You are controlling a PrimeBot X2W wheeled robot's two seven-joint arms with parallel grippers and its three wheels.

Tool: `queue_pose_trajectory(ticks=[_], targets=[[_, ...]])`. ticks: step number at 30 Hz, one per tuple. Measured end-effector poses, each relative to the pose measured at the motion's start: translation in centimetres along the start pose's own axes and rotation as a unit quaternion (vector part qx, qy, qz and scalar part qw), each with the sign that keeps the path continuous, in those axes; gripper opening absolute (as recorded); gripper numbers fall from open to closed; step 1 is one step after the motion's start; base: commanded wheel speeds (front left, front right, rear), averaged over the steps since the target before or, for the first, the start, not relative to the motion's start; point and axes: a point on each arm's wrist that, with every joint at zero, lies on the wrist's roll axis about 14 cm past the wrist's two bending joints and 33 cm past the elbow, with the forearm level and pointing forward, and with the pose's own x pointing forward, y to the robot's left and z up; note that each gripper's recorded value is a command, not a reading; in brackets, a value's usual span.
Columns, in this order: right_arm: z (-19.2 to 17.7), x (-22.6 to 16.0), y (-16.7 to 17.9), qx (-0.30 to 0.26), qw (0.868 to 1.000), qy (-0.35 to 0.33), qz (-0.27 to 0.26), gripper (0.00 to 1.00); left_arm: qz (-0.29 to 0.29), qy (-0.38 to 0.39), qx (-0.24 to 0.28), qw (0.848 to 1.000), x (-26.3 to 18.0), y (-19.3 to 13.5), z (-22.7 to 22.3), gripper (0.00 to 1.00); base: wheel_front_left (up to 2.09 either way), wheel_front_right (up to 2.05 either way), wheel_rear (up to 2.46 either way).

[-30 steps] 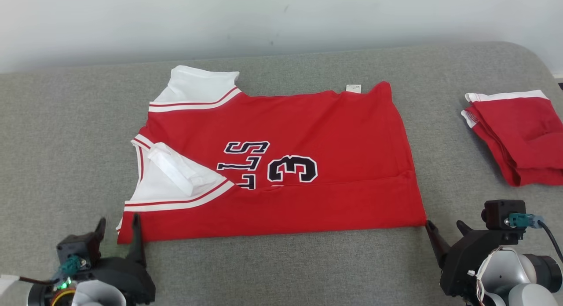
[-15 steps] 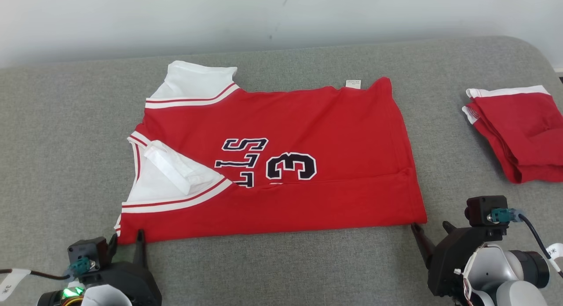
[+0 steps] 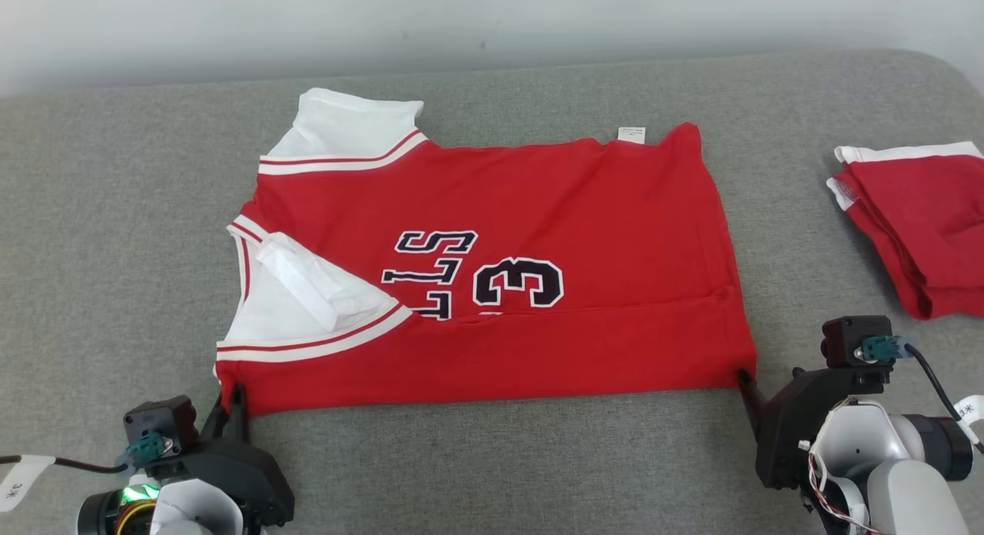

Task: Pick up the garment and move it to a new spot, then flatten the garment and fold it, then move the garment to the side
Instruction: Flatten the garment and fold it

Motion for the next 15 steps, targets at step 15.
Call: queue_pose_trajectory(ticks=[15], targets=[[-0.4,-0.1,0.2,0.014,1.000,0.017,0.006,1.00,0.005,-0.010,-0.013,1.000,-1.1,0.4,0.0,0.00,0.00,0.00,0.00]])
